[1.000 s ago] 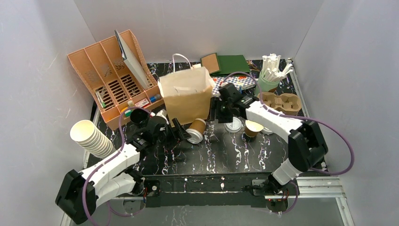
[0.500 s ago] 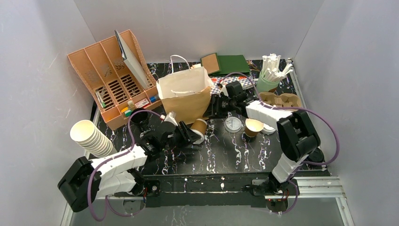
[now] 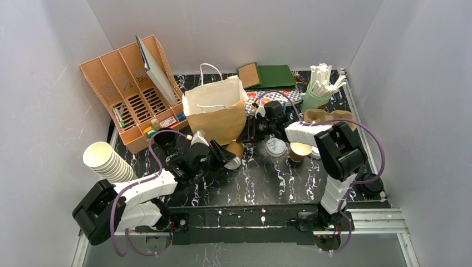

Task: Pack the takeout coffee
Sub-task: Adjust the coffee cup at the center of the board.

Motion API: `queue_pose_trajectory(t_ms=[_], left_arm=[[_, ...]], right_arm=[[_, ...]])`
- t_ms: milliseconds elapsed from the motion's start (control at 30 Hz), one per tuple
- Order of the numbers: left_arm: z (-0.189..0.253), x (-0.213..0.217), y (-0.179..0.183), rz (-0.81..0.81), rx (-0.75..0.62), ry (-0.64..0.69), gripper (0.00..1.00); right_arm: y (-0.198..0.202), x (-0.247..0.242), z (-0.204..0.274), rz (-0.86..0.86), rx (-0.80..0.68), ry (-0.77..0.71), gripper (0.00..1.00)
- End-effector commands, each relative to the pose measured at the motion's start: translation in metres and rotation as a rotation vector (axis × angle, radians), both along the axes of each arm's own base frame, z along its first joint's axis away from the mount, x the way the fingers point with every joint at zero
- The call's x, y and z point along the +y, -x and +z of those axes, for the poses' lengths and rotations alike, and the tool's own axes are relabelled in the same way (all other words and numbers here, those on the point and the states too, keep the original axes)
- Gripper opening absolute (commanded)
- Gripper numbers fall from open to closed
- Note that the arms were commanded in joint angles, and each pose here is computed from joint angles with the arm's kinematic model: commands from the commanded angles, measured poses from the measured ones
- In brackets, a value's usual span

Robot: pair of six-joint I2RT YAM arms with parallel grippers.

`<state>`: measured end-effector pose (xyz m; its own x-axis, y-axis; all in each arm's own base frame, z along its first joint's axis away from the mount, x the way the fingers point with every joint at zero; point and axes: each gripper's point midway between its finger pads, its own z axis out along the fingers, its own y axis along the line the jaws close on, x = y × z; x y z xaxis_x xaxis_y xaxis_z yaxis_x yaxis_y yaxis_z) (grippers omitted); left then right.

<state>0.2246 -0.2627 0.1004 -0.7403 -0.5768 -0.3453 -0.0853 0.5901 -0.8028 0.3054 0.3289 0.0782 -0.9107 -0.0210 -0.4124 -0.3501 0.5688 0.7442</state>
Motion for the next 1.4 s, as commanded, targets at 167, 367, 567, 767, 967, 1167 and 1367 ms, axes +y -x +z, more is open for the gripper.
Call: queue_pose_trajectory(t_ms=[167, 367, 567, 767, 967, 1167, 1367], left_arm=[[0.009, -0.003, -0.015, 0.022, -0.044, -0.032, 0.34], [0.015, -0.011, -0.02, -0.022, -0.054, -0.074, 0.28], [0.035, -0.026, -0.029, -0.075, -0.065, -0.109, 0.27], [0.041, -0.034, -0.032, -0.097, -0.052, -0.122, 0.28], [0.035, -0.038, -0.031, -0.118, -0.036, -0.123, 0.29], [0.033, -0.043, -0.029, -0.132, -0.023, -0.104, 0.3], [0.056, -0.03, -0.04, -0.136, -0.073, -0.189, 0.33]], right_arm=[[0.016, 0.001, 0.0, 0.038, 0.022, -0.055, 0.33], [0.025, -0.003, 0.0, 0.024, 0.058, -0.054, 0.24], [0.028, -0.011, -0.004, 0.006, 0.084, -0.042, 0.21], [0.029, -0.015, -0.003, -0.013, 0.095, -0.036, 0.21], [0.029, -0.02, -0.005, -0.031, 0.104, -0.019, 0.21], [0.027, -0.026, -0.006, -0.057, 0.091, 0.016, 0.22], [0.004, -0.045, 0.008, -0.107, 0.047, 0.122, 0.31]])
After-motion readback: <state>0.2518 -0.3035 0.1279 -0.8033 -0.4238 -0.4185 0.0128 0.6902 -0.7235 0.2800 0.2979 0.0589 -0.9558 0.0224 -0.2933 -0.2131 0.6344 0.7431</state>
